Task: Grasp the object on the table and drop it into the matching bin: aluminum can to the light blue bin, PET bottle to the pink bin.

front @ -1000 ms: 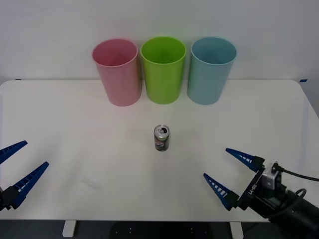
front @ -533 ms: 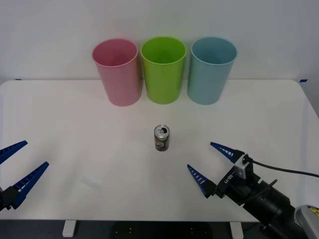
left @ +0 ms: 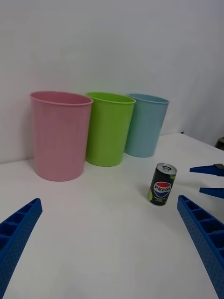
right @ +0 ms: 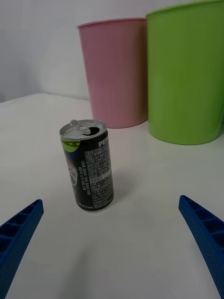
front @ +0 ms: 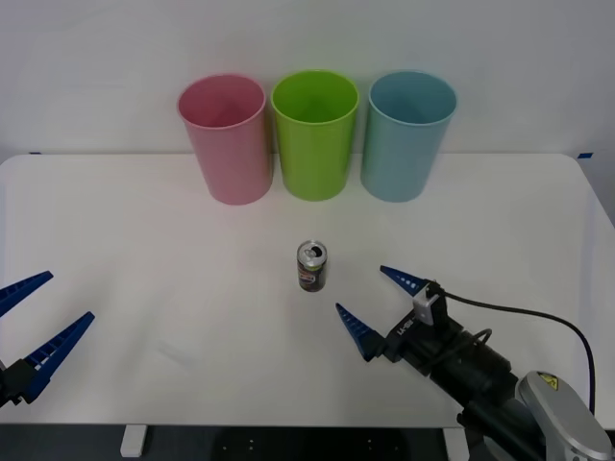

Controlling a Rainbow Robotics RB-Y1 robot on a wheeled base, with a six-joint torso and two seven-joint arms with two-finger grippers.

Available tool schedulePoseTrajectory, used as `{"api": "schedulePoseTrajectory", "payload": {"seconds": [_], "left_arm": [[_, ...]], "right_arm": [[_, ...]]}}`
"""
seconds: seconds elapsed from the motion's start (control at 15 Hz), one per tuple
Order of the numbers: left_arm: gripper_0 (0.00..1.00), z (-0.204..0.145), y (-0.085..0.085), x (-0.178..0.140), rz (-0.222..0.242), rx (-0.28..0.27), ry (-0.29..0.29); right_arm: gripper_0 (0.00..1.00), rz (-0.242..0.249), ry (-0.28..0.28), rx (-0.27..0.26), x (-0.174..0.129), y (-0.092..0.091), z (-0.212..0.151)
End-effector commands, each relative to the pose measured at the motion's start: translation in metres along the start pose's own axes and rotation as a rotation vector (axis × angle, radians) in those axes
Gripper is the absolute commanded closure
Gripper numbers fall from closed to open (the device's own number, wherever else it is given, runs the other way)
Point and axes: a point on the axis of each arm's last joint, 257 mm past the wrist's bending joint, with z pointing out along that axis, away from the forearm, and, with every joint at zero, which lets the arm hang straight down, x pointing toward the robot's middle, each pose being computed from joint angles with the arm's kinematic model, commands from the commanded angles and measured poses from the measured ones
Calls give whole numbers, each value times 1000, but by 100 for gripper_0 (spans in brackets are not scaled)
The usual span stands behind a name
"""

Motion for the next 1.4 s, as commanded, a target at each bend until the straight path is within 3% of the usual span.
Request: {"api": "schedulePoseTrajectory", "payload": {"seconds": [0.07,0.53,1.4], "left_arm": [[0,0,0,0,0,0,0],[0,0,0,0,0,0,0],[0,0,0,0,0,0,0]], "right_arm": [[0,7,6,13,3,0,18],[0,24,23,13,9,7,62],[0,-20,63,62,-1,30,112]]}}
